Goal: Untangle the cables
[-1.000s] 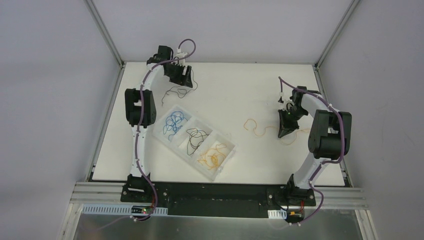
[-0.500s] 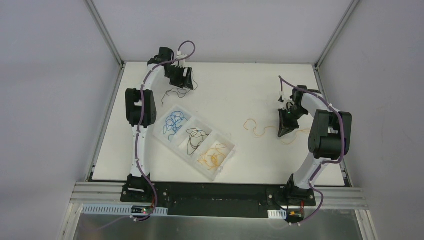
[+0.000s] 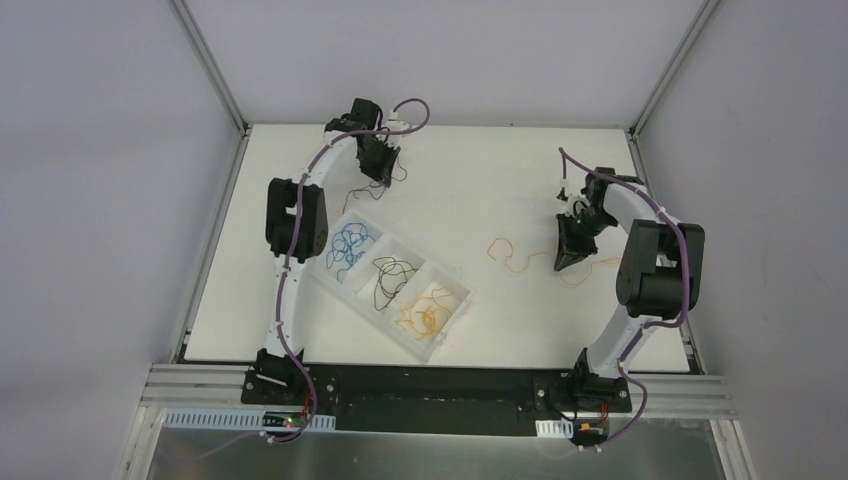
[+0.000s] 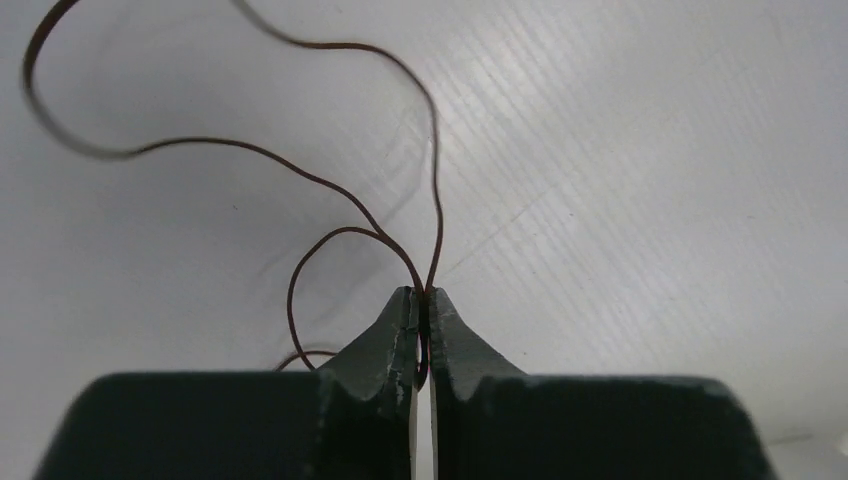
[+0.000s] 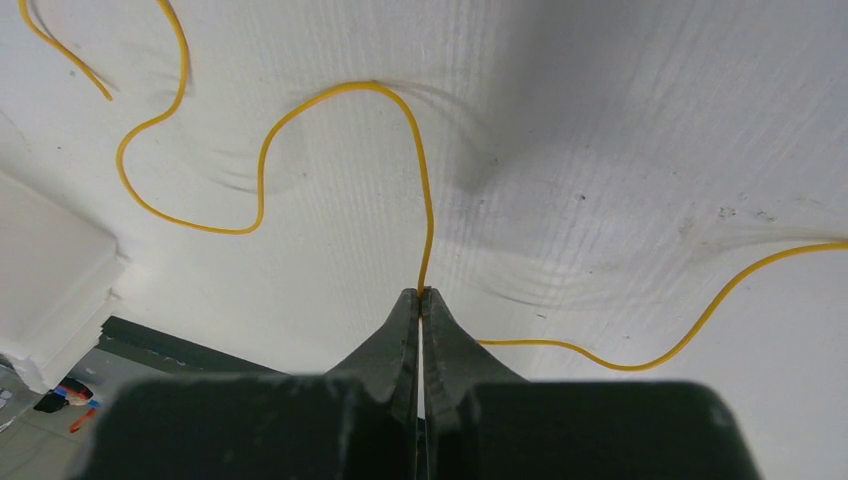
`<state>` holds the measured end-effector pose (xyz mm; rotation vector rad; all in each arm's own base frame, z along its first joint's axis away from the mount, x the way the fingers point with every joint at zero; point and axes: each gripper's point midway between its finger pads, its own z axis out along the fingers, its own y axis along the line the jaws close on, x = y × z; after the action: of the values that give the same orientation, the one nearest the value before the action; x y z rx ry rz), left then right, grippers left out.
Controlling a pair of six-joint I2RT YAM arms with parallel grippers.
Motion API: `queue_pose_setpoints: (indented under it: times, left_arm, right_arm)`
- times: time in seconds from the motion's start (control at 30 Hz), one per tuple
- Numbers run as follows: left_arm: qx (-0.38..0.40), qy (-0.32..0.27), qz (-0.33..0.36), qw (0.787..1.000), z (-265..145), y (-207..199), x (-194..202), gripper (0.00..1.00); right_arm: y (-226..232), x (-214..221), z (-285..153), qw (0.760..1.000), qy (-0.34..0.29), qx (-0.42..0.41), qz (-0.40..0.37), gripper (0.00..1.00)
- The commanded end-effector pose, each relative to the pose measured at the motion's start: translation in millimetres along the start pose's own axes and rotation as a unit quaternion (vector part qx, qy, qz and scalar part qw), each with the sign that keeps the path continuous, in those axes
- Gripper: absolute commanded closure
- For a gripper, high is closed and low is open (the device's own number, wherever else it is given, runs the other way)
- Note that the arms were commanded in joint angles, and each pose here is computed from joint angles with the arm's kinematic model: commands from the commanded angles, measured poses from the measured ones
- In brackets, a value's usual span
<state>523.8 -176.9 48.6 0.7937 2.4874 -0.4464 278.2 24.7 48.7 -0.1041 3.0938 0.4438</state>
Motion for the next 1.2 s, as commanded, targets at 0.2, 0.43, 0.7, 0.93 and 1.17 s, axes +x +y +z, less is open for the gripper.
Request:
queue_pose_setpoints:
  times: [0.2, 0.43, 0.7, 0.93, 1.17]
  left_arm:
    - [0.019, -0.177, 0.031, 0.984, -173, -65, -103, 1.00]
    - [0.127, -0.232, -0.051, 0.963, -256, -136, -112, 1.00]
    - [0.180, -0.219, -0.171, 0.944, -282, -181, -91, 1.00]
    - [0.287, -0.205, -0.218, 0.910, -307, -249, -81, 1.00]
    - [0.378, -0.206, -0.222, 0.875, -339, -290, -81, 1.00]
  right_arm:
    - [48, -13, -33, 0.997, -0.046, -0.048, -0.030, 1.00]
    - [90, -20, -74, 0.986, -0.093, -0.112, -0.077, 0.37]
    - [166, -50, -213, 0.875, -0.398, -0.152, -0.230, 0.01]
    - [282, -27, -305, 0.733, -0.550, -0.210, -0.341, 0.01]
    - [360, -9, -299, 0.668, -0.573, -0.208, -0.427, 0.01]
